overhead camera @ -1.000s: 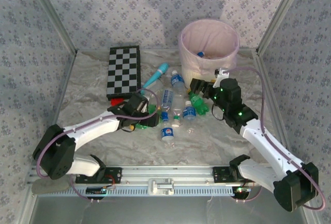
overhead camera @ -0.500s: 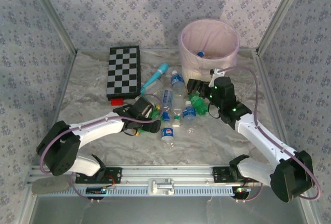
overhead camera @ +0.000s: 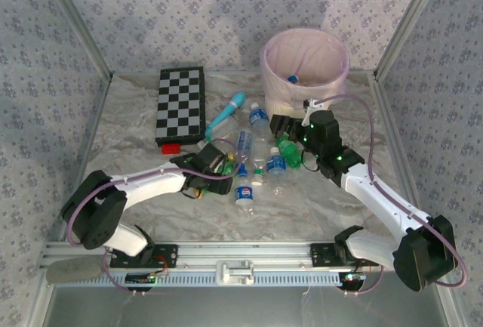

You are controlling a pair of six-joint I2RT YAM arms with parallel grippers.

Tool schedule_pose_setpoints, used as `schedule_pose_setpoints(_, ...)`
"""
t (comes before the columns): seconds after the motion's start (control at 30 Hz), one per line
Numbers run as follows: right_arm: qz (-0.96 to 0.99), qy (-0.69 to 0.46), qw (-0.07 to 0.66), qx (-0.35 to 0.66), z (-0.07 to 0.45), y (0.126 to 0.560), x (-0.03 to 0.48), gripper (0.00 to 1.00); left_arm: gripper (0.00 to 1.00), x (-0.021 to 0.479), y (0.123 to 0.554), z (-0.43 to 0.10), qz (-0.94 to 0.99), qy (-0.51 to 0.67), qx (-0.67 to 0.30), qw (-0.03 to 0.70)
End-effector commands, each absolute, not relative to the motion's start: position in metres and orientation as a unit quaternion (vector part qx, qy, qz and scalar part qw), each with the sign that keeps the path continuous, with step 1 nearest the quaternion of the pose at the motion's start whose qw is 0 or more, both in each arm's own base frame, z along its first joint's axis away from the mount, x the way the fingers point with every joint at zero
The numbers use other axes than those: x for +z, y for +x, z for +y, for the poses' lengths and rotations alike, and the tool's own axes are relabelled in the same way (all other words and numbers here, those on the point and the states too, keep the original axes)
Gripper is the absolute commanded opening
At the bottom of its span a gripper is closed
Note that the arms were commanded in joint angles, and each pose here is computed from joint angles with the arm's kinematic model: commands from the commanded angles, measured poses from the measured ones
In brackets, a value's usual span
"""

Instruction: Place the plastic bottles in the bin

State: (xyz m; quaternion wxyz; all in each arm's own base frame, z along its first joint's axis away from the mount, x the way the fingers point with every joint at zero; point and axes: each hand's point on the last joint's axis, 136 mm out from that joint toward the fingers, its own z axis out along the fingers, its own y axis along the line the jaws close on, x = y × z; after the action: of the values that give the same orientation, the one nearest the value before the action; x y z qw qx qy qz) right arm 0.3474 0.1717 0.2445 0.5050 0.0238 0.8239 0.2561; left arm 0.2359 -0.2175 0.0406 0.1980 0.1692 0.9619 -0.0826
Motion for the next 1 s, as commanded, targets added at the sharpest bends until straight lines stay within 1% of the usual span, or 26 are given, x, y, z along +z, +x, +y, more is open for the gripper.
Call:
schedule_pose_setpoints(0.0, 0.812, 0.025, 0.52, 0.264, 0.175, 0.349, 0.263, 1.0, 0.81, 0.036, 0.237, -0.217, 0.959, 0.184, -0.071, 0.202)
schedule_pose_setpoints(0.07, 0.812, 0.025, 0.52, 0.263, 0.174, 0.349, 0.263, 1.0, 0.77, 0.035, 0.237, -0.216, 0.959, 0.185, -0.069, 0.203)
schedule_pose_setpoints(0.23, 0.811, 0.026, 0.523, 0.261, 0.174, 0.349, 0.264, 1.0, 0.61, 0.04, 0.237, -0.218, 0.956, 0.192, -0.075, 0.209)
schedule_pose_setpoints(0.3, 0.811, 0.025, 0.522, 0.262, 0.175, 0.349, 0.265, 1.0, 0.57, 0.047, 0.238, -0.219, 0.953, 0.193, -0.081, 0.217)
schedule_pose_setpoints(0.43, 0.808, 0.02, 0.524, 0.269, 0.178, 0.347, 0.269, 1.0, 0.54, 0.071, 0.24, -0.22, 0.946, 0.186, -0.098, 0.248)
schedule_pose_setpoints(0.57, 0.799, 0.011, 0.522, 0.297, 0.186, 0.345, 0.276, 1.0, 0.54, 0.108, 0.248, -0.221, 0.929, 0.162, -0.128, 0.306)
schedule_pose_setpoints(0.83, 0.777, -0.018, 0.502, 0.38, 0.221, 0.342, 0.295, 1.0, 0.55, 0.185, 0.27, -0.235, 0.855, 0.078, -0.265, 0.439)
schedule_pose_setpoints(0.97, 0.755, -0.053, 0.489, 0.434, 0.245, 0.335, 0.311, 1.0, 0.55, 0.203, 0.282, -0.24, 0.823, 0.056, -0.313, 0.47)
